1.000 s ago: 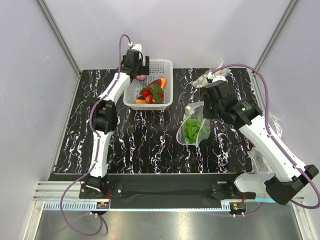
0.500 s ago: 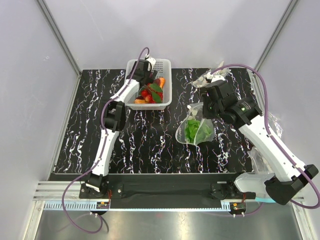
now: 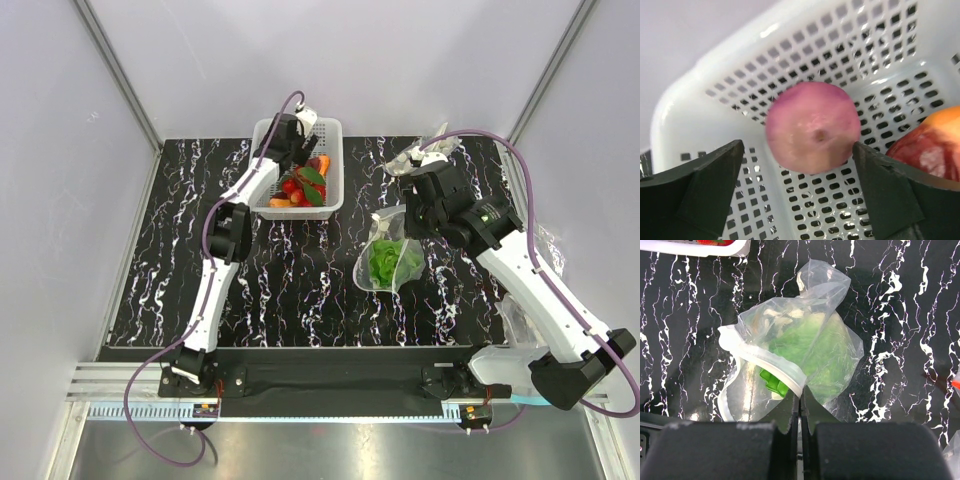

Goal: Place the food in the zip-top bag and seal the zipper
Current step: Move the bin to the center of the board.

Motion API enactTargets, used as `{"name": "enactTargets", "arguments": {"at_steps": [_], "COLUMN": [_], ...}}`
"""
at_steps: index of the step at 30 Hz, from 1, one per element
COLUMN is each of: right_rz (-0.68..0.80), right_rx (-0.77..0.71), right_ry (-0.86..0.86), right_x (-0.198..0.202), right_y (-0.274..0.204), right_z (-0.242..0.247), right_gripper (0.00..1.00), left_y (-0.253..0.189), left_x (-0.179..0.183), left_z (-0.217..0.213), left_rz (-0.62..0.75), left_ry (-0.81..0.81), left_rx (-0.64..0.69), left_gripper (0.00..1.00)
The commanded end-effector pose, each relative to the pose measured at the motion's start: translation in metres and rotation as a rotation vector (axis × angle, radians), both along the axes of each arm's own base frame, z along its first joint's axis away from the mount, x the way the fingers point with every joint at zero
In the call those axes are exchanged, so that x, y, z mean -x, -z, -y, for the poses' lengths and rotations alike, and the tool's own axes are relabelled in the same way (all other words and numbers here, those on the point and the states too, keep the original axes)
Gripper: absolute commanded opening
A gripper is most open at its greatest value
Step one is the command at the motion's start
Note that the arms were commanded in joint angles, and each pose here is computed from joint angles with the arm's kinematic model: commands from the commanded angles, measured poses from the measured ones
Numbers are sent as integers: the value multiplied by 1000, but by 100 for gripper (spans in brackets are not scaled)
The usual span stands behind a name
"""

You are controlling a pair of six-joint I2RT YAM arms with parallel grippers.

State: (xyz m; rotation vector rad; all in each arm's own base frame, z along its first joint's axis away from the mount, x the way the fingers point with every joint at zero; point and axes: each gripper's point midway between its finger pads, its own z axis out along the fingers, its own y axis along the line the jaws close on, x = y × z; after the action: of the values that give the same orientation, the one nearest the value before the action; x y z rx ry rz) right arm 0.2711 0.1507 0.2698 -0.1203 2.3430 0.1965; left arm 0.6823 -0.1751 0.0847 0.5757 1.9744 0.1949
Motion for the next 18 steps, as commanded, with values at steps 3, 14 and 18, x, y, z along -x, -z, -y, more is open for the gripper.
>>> {"name": "enactTargets", "arguments": {"at_steps": [3,14,18], "right_rz": [75,79,84], "right_rx": [-51,-65,-70], "right_ry": [-9,-17,-25], "right_x": [-7,-5,-6], "right_y": [-21,-27,-29], "right_z": [-4,-5,-7], "right_gripper": [0,0,0], "left_y": [-31,-20,-8], "left_x": [-12,-6,-1], "left_z": [3,7,6], "left_rz": [80,39,-15], "left_ry": [9,38,69], "left_rx": [11,-12,-87], "left_gripper": [72,99,99]}}
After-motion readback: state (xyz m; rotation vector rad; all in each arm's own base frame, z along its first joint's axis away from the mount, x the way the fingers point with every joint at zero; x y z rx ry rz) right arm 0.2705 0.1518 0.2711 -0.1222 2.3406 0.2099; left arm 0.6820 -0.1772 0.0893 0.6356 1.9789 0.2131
